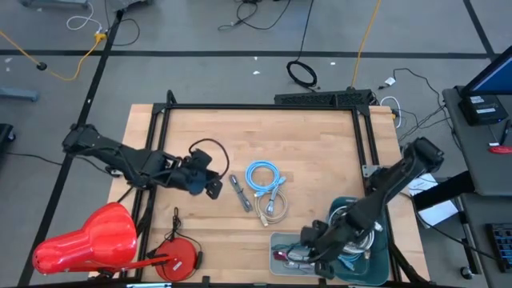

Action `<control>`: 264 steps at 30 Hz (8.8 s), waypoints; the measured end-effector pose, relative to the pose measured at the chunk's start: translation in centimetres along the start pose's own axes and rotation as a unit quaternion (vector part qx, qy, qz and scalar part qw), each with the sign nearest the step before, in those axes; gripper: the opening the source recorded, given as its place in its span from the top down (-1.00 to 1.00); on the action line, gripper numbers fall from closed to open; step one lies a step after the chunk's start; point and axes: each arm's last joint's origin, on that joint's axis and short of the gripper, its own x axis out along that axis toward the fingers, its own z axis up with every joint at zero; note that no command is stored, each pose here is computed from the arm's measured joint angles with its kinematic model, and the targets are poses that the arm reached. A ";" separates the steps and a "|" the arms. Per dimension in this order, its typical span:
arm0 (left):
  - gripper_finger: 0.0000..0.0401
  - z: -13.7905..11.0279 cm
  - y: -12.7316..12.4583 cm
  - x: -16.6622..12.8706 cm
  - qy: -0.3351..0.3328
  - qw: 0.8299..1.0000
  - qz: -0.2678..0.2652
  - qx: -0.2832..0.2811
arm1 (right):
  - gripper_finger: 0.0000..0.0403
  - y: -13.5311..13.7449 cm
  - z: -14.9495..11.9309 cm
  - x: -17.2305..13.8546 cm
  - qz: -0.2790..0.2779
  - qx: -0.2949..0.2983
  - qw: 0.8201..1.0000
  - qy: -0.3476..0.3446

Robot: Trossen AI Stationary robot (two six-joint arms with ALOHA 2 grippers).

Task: Pick & Place USB Port
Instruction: Put the top light blue USB cable into the gray bin, then put the light blue USB cable into the gray bin, then put the blue HDMI cable into the blue bin

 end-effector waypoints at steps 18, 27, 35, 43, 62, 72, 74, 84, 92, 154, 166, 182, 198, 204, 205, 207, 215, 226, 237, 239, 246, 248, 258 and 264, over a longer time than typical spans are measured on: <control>0.54 -2.6 -1.2 -1.5 -0.013 0.999 -0.025 -0.046 | 0.93 -3.4 0.5 6.0 -0.112 -0.044 0.992 0.037; 0.54 -2.6 -1.2 -1.6 -0.016 0.999 -0.025 -0.046 | 0.90 -3.9 0.4 7.0 -0.124 -0.043 0.990 0.048; 0.54 -2.7 -1.2 -1.6 -0.015 0.999 -0.025 -0.043 | 0.84 -3.9 0.4 7.0 -0.116 -0.039 0.991 0.058; 0.54 -2.7 -1.2 -1.6 -0.019 0.999 -0.024 -0.043 | 0.77 -3.8 0.4 7.0 -0.109 -0.032 0.991 0.067; 0.54 -2.6 -1.2 -1.6 -0.034 0.999 -0.019 -0.038 | 0.12 -1.4 3.5 2.5 0.009 0.003 0.998 -0.064; 0.54 -2.3 -1.0 -1.4 -0.039 0.999 -0.013 -0.024 | 0.18 -2.5 8.3 -7.0 -0.004 0.036 0.940 -0.338; 0.54 -2.2 -1.0 -1.3 -0.040 0.999 -0.011 -0.020 | 0.18 -4.0 9.1 -7.9 -0.050 0.054 0.931 -0.358; 0.54 -1.5 -0.7 -0.8 -0.010 1.000 -0.011 0.018 | 0.07 -13.4 12.7 -6.8 -0.116 0.175 0.949 -0.233; 0.54 -0.6 -0.3 -0.3 -0.001 0.996 -0.002 0.087 | 0.07 -17.1 13.0 -3.9 -0.162 0.152 0.963 -0.152; 0.54 1.6 1.0 1.0 0.019 0.991 0.013 0.132 | 0.08 -19.2 13.5 3.1 -0.127 0.242 0.956 -0.107; 0.54 1.5 1.0 1.0 0.034 0.990 0.005 0.140 | 0.15 -20.8 13.5 5.4 -0.128 0.272 0.950 -0.088; 0.54 1.4 1.2 0.9 0.041 0.988 0.012 0.147 | 0.82 -20.4 13.7 4.8 -0.123 0.261 0.952 -0.104; 0.54 1.3 1.3 0.9 0.042 0.986 0.017 0.162 | 0.83 -13.4 13.3 -6.2 -0.034 0.125 0.968 -0.216; 0.54 1.2 1.5 0.9 0.050 0.984 0.028 0.168 | 0.84 -10.8 10.6 -9.8 -0.014 0.116 0.971 -0.208; 0.54 1.2 1.6 0.9 0.052 0.984 0.029 0.169 | 0.82 -10.3 9.9 -10.1 -0.013 0.110 0.974 -0.199; 0.54 1.2 1.6 0.9 0.052 0.983 0.030 0.174 | 0.80 -9.1 8.8 -10.5 0.001 0.093 0.979 -0.183; 0.54 1.5 1.8 1.1 0.051 0.982 0.034 0.180 | 0.86 -5.0 4.4 -8.3 0.053 -0.043 0.996 -0.050; 0.54 2.5 2.6 1.6 0.076 0.981 0.032 0.175 | 0.86 -6.7 4.1 -1.6 -0.016 -0.093 0.993 0.076; 0.54 2.3 3.5 1.5 0.115 0.976 0.061 0.175 | 0.85 -5.2 4.0 1.5 0.019 -0.144 0.984 0.106; 0.54 2.3 3.5 1.5 0.115 0.976 0.061 0.175 | 0.86 -5.3 3.9 1.7 0.017 -0.143 0.984 0.108; 0.54 2.3 3.5 1.5 0.113 0.977 0.059 0.173 | 0.71 -5.2 3.9 1.7 0.028 -0.134 0.984 0.118; 0.54 2.3 3.5 1.5 0.113 0.977 0.060 0.168 | 0.59 -5.2 3.9 1.7 0.029 -0.126 0.984 0.120; 0.54 2.6 3.2 1.7 0.086 0.984 0.057 0.143 | 0.10 -5.7 4.6 0.5 0.024 -0.113 0.988 0.100; 0.54 4.7 1.7 3.4 0.009 0.985 -0.005 0.171 | 0.04 -6.7 6.5 -2.3 0.021 -0.096 0.994 0.040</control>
